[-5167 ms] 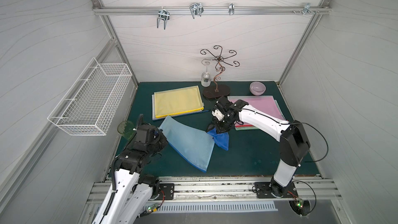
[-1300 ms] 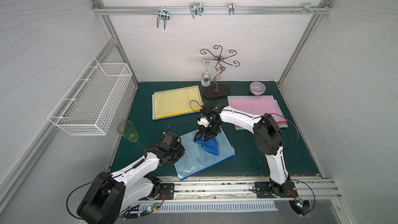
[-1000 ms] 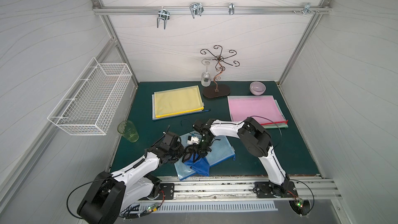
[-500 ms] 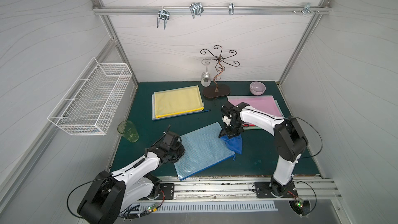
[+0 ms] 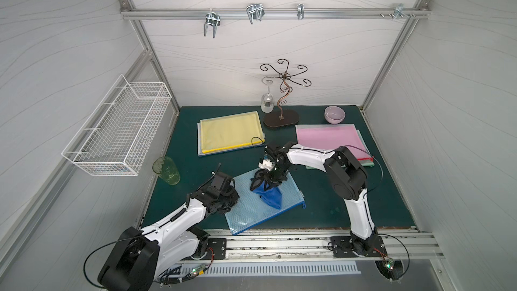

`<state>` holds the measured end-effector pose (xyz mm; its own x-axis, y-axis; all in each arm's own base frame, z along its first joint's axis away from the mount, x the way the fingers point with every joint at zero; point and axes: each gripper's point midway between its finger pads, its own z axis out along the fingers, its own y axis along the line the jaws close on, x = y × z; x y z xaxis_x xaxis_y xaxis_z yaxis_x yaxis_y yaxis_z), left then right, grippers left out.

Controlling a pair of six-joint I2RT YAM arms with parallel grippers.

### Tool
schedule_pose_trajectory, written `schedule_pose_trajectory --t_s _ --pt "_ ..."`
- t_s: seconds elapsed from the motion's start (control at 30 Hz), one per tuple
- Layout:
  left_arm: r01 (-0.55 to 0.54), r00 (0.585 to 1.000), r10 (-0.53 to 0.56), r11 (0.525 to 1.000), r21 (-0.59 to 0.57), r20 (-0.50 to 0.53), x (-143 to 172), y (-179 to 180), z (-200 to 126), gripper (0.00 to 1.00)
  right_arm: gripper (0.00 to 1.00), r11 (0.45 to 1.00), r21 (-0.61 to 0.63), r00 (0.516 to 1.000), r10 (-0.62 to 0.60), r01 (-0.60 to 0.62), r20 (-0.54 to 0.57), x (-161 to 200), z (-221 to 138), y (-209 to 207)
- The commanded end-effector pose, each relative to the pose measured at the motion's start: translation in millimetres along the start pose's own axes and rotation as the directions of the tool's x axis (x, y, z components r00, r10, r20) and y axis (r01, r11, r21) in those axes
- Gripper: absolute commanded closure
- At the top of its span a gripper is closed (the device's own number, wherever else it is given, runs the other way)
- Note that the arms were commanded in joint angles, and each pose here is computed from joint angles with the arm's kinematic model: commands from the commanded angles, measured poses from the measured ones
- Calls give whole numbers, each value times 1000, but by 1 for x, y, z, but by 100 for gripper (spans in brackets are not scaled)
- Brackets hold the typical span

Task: Wipe the document bag
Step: Wipe the dirt from the document bag, then place the cleaning item at the center of the board.

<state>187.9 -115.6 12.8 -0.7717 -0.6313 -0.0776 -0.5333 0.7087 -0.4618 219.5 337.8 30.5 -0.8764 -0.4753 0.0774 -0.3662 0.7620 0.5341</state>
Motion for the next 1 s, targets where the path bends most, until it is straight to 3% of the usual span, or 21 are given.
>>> schedule_pose_trajectory --t_s 0.0,0.13,0.2,0.33,0.43,0.53,0.63,0.8,0.9,0.97 --pt "1 1000 -3 990 -143 -12 5 35 -1 100 100 975 149 984 154 -166 91 24 -54 -50" --pt "-18 1000 17 990 -139 -7 0 28 -2 100 100 884 198 904 396 -422 160 84 -85 -93" --pt "-20 1000 19 991 -129 -8 -2 25 -1 100 100 804 223 831 504 -551 234 115 -97 -114" --pt "-31 999 29 993 -110 -20 -3 18 3 100 100 685 214 705 599 -697 379 147 -118 -144" --pt "-48 999 45 994 -98 -29 -4 12 3 100 100 650 202 667 628 -733 400 153 -116 -162" --pt "-68 997 66 994 -84 -25 -7 4 2 100 100 668 116 657 660 -735 363 143 -108 -169" --pt "-86 996 84 994 -70 -24 -9 -2 -1 100 72 686 84 665 657 -723 354 137 -111 -166" --pt "-107 994 107 993 -38 -10 -14 -15 -6 100 13 694 70 668 654 -716 354 154 -120 -153" --pt "-115 993 115 993 -24 -2 -16 -20 -9 100 1 702 52 665 645 -710 376 164 -129 -142" --pt "-117 993 117 993 -15 3 -16 -23 -11 100 1 707 60 665 630 -705 401 170 -138 -137"
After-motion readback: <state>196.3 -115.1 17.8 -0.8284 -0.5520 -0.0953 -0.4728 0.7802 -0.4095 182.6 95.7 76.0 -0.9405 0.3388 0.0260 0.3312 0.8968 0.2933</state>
